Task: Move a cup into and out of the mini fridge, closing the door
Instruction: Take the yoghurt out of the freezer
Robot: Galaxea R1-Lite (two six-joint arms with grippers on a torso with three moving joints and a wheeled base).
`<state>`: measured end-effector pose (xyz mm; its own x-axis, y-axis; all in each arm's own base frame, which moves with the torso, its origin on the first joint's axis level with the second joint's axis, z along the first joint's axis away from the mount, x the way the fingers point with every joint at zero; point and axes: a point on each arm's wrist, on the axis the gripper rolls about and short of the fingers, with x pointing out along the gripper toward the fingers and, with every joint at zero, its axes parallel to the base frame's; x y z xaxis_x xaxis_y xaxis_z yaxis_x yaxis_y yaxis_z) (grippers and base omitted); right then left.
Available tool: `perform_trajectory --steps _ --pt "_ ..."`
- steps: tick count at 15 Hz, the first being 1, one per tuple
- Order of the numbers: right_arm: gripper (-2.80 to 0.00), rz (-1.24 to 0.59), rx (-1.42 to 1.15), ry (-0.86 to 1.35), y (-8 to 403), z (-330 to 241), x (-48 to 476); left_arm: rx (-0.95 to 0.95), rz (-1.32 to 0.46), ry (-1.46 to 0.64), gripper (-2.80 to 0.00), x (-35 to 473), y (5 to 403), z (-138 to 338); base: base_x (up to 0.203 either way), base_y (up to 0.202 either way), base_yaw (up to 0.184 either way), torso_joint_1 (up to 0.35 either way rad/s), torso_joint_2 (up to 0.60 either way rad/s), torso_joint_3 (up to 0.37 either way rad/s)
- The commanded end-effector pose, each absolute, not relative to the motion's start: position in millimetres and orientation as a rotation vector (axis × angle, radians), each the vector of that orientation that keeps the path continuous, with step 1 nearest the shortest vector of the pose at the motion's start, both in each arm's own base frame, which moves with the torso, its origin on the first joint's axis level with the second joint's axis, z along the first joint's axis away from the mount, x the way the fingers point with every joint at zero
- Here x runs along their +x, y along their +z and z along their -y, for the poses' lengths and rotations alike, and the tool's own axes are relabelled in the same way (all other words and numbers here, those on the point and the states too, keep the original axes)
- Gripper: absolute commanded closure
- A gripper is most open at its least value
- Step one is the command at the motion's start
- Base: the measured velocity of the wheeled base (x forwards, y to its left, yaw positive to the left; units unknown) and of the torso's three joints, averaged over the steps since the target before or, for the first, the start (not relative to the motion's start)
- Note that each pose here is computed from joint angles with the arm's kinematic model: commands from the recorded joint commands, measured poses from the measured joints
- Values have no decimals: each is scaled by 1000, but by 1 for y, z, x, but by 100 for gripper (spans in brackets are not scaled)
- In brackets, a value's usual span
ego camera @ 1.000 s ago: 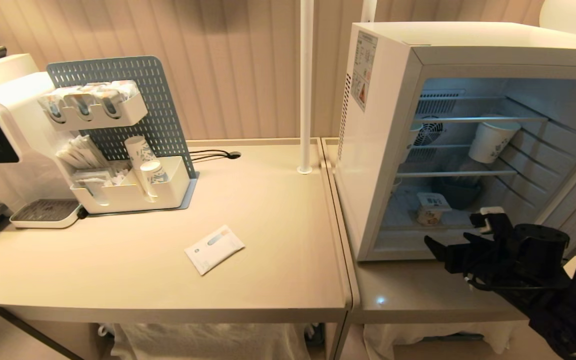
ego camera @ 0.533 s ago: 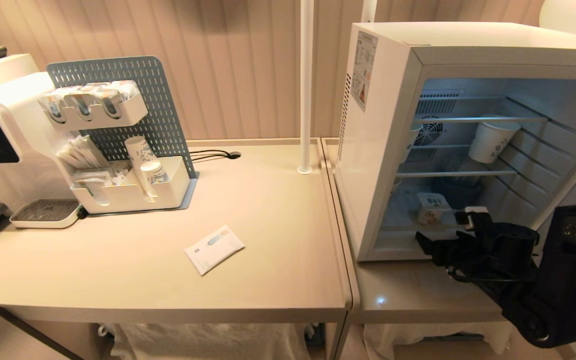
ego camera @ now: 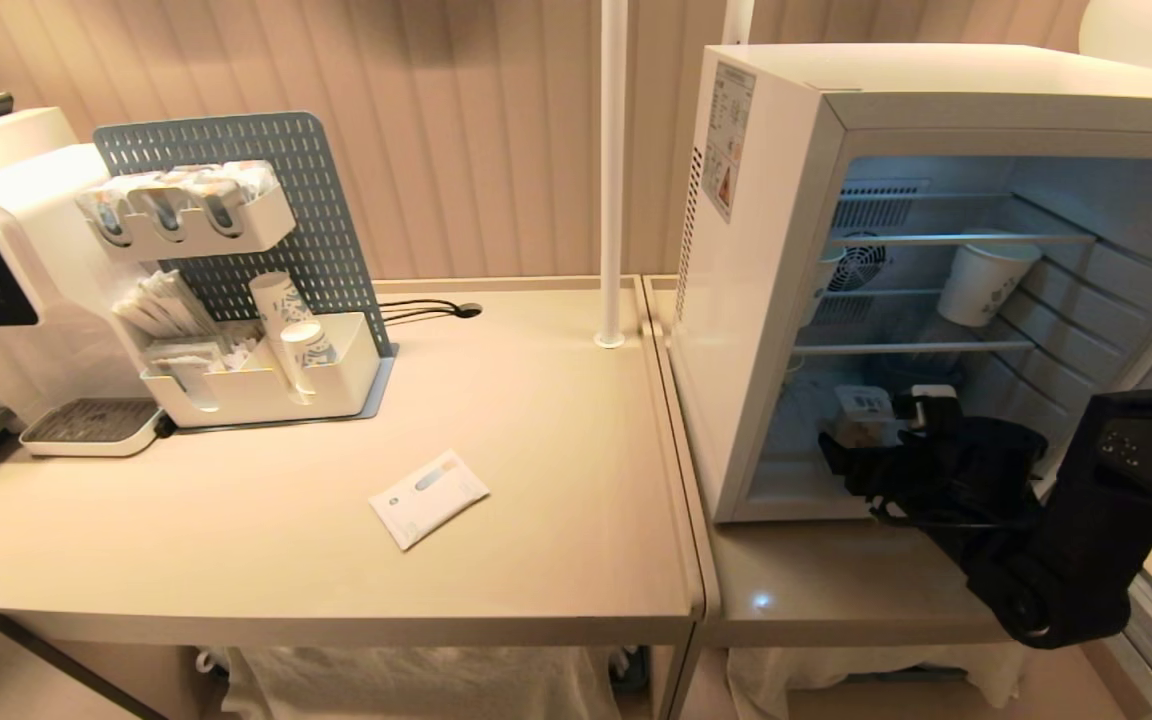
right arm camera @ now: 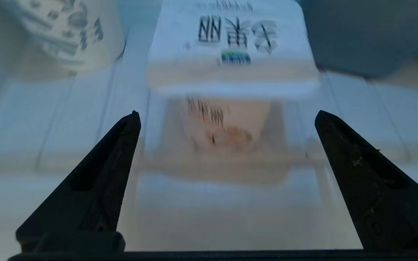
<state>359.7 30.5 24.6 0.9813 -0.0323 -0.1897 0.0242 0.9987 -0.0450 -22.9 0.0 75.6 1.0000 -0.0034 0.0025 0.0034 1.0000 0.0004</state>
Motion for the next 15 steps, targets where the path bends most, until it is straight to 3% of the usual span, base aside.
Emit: perform_trajectory --steps 1,14,15 --pt "-280 -177 -44 -28 23 -32 368 0 2 -3 0 -23 76 0 0 0 0 0 0 0" --pt "-280 -167 -51 -57 22 -32 393 -2 2 -3 0 -23 76 0 0 0 0 0 0 0" --pt "0 -176 -54 -70 21 -32 393 -2 2 -3 0 -23 76 0 0 0 0 0 0 0"
